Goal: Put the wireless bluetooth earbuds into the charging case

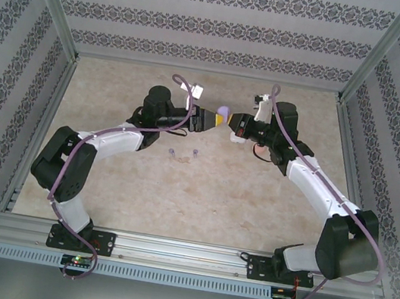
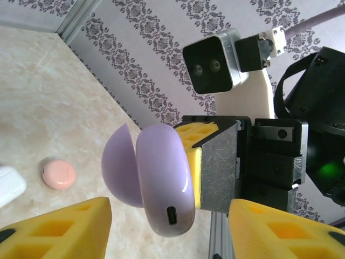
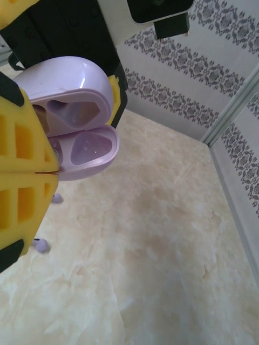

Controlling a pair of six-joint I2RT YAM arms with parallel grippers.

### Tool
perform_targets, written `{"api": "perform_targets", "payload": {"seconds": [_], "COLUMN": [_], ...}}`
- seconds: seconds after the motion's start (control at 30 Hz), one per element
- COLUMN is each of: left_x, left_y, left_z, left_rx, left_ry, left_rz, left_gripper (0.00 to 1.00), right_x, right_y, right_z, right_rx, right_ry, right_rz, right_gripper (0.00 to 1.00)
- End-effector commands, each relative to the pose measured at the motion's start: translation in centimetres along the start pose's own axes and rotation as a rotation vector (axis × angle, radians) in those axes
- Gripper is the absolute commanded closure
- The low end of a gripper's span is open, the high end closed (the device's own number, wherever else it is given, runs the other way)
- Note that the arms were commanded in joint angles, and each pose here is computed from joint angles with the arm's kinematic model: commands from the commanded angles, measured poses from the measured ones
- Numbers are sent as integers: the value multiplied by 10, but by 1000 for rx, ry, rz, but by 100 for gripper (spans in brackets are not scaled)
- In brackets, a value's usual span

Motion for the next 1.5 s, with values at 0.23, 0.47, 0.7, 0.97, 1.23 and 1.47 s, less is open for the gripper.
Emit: {"api": "perform_targets", "payload": {"seconds": [0.23, 0.47, 0.7, 0.97, 1.23, 1.47], "left_x": [14, 11, -1, -10, -15, -21], "left_y": [-16, -13, -14, -7, -3, -2], "left_z": [23, 30, 30, 27, 23, 22], "left_rx": [99, 126, 66, 28, -6, -30], "left_ry": [123, 319, 509, 573, 598, 615], "left_rz": [-166, -211, -190, -152, -121, -101], "left_gripper": [29, 28, 25, 27, 32, 37], "right_x": [8, 3, -9, -18, -20, -21], "right_y": [-6, -5, 4, 15, 29, 35], "right_z": [6, 8, 12, 6, -4, -12], "right_rx": [-94, -124, -107, -84, -67, -54], "right_ry": [63, 171, 233, 271, 283, 291], "right_rz": [183, 348, 461, 511, 544, 558], "right_gripper": [100, 100, 100, 100, 100, 100]}}
Point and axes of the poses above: each hand's point on the last joint's axis, 136 mm out from that joint toward the fingers, its own z axis back along the fingers, its own y axis along the line the jaws close on, x = y × z, the point moved 4 cm from there along z, back along the fingers, and after that the axes turned 7 degrees about z, right-handed, at the moved point
